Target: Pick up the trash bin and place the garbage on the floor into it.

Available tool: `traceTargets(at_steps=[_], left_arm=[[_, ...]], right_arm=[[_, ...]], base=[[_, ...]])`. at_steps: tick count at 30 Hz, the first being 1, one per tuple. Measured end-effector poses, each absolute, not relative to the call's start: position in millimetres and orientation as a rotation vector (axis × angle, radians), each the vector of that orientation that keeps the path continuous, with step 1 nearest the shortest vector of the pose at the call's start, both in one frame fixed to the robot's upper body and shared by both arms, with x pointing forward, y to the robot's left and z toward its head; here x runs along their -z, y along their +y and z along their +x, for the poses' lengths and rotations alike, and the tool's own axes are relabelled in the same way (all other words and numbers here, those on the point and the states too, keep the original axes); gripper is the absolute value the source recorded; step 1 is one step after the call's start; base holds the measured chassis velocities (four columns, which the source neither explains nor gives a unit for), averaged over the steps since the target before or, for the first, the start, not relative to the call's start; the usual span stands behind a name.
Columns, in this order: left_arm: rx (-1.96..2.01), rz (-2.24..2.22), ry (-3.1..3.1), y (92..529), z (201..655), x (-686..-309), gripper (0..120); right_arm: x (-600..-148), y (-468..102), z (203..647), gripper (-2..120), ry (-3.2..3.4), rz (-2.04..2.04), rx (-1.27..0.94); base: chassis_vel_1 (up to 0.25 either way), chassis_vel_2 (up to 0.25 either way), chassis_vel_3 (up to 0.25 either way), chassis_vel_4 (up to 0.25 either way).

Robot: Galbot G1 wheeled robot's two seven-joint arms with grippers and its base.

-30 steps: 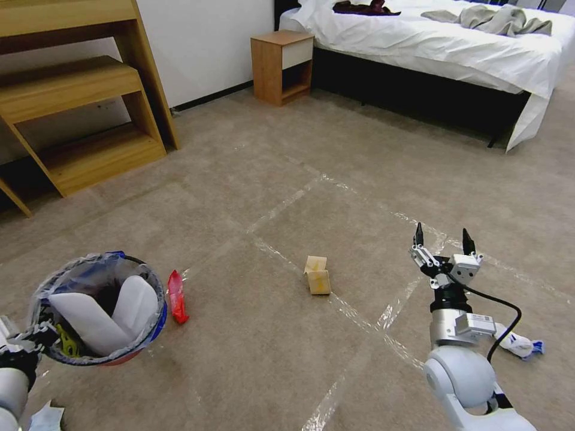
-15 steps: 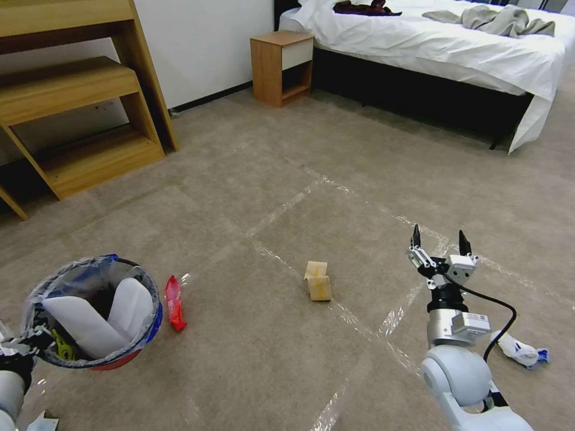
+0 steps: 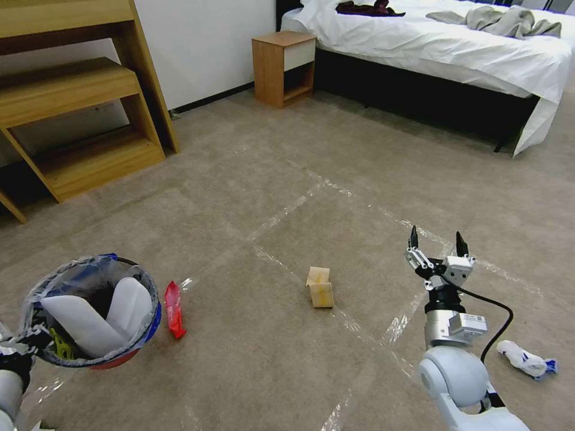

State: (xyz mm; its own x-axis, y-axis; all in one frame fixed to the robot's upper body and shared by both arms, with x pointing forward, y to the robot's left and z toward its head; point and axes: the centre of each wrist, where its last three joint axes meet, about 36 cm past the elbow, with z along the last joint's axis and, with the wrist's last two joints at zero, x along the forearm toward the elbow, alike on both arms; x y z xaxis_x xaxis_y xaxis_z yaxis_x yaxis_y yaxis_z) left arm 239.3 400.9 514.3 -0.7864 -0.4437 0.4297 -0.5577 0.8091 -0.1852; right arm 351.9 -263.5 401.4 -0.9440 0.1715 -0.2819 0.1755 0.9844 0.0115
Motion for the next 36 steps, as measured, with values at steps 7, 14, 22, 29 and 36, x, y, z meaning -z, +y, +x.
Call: traceTargets(at_steps=[7,14,22,29,36], left_arm=[[-0.428,0.759,-2.629,401.6,237.8,-516.0,1],[-0.427,0.766,-2.627,402.6,236.0,-515.9,1],[-0.428,0.762,-2.629,402.0,236.5,-516.1,1],[-0.422,0.751,-2.634,402.1,239.0,-516.4,1],[-0.41,0.749,-2.631,404.0,239.7,-516.6,1]], right_arm=[[-401.4,-263.0,351.2,96,2.844,0.248,0.018],[-399.8,-262.0,350.9,96,2.848,0.245,0.018],[-398.6,-261.9,351.6,96,2.842,0.241,0.017],[-398.4,-261.0,351.7,100,2.843,0.232,0.004],[-400.8,-257.7,354.7,100,2.863,0.223,-0.03]], base=[[0.0,0.0,0.0,0.0],[0.0,0.0,0.0,0.0],[0.0,0.0,0.0,0.0],[0.0,0.0,0.0,0.0],[0.0,0.0,0.0,0.0]])
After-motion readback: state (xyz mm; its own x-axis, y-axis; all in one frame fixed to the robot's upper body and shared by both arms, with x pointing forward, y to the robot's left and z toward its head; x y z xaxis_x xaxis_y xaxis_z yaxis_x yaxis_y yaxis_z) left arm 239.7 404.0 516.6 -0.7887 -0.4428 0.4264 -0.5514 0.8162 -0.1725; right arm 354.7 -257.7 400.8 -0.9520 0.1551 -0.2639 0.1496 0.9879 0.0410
